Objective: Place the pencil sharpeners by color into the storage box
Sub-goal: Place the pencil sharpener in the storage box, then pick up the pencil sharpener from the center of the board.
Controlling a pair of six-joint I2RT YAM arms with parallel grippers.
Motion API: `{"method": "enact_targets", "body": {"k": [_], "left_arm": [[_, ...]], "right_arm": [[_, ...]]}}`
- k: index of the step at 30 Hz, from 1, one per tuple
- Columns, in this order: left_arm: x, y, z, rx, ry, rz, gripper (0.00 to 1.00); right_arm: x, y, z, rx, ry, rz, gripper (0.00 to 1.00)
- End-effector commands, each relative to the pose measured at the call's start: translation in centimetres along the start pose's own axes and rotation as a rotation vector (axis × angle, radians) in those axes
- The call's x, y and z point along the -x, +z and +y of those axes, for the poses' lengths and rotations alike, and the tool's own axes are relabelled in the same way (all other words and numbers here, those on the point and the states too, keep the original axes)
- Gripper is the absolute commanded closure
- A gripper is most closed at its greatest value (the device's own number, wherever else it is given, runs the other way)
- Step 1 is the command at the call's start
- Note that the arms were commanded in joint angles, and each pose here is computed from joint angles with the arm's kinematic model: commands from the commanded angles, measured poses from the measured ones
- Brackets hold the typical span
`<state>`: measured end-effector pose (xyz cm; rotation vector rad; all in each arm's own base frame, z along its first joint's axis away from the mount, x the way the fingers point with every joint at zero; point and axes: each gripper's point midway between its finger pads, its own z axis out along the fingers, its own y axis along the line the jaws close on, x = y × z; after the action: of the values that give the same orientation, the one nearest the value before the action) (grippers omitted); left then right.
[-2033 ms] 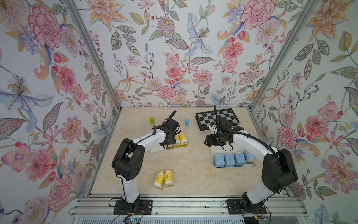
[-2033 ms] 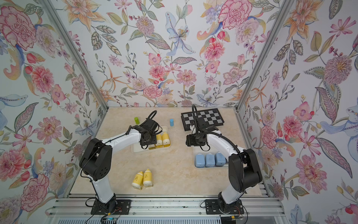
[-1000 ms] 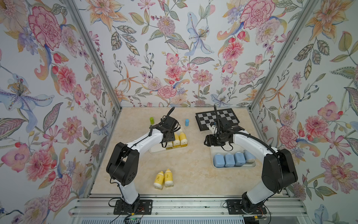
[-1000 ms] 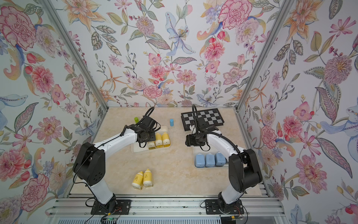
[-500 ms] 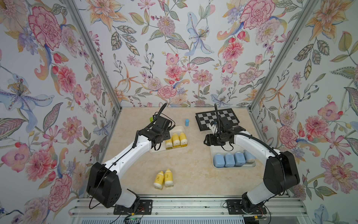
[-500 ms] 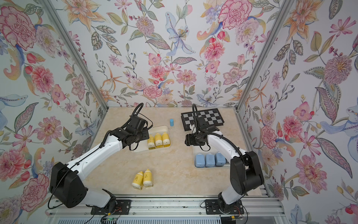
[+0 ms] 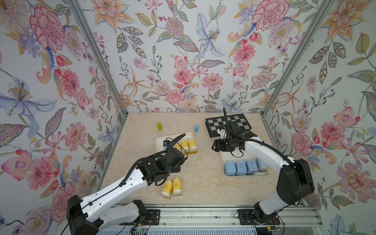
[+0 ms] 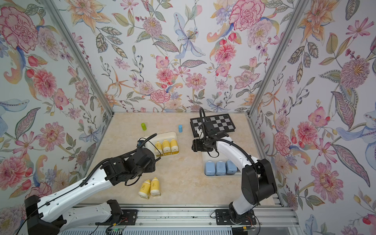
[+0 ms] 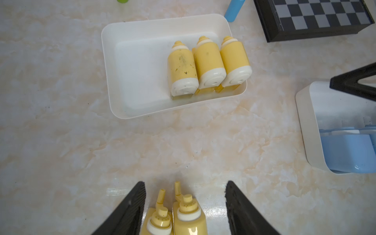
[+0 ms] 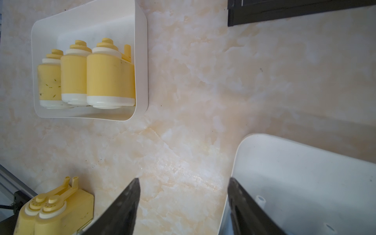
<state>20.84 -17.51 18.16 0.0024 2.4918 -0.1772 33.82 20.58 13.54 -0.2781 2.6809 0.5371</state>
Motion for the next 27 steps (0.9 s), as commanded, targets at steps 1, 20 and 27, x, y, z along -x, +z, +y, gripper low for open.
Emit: {"method": "enact_targets", "body": {"k": [1, 20, 27], "left_arm": [[-2.8, -0.3, 1.2, 0.094, -0.002, 0.051, 0.34], [-8.7, 0.2, -2.3, 0.018, 0.021, 0.241, 0.37], [-10.3, 1.1, -3.2, 0.017, 0.005, 0.286, 0.38]], "right_arm": [[0.0, -0.1, 0.3, -0.008, 0.002, 0.009, 0.31], [-1.1, 0.4, -0.2, -0.012, 0.000, 0.044, 0.30], [-1.3, 0.7, -0.4, -0.008, -0.007, 0.057, 0.31]]}}
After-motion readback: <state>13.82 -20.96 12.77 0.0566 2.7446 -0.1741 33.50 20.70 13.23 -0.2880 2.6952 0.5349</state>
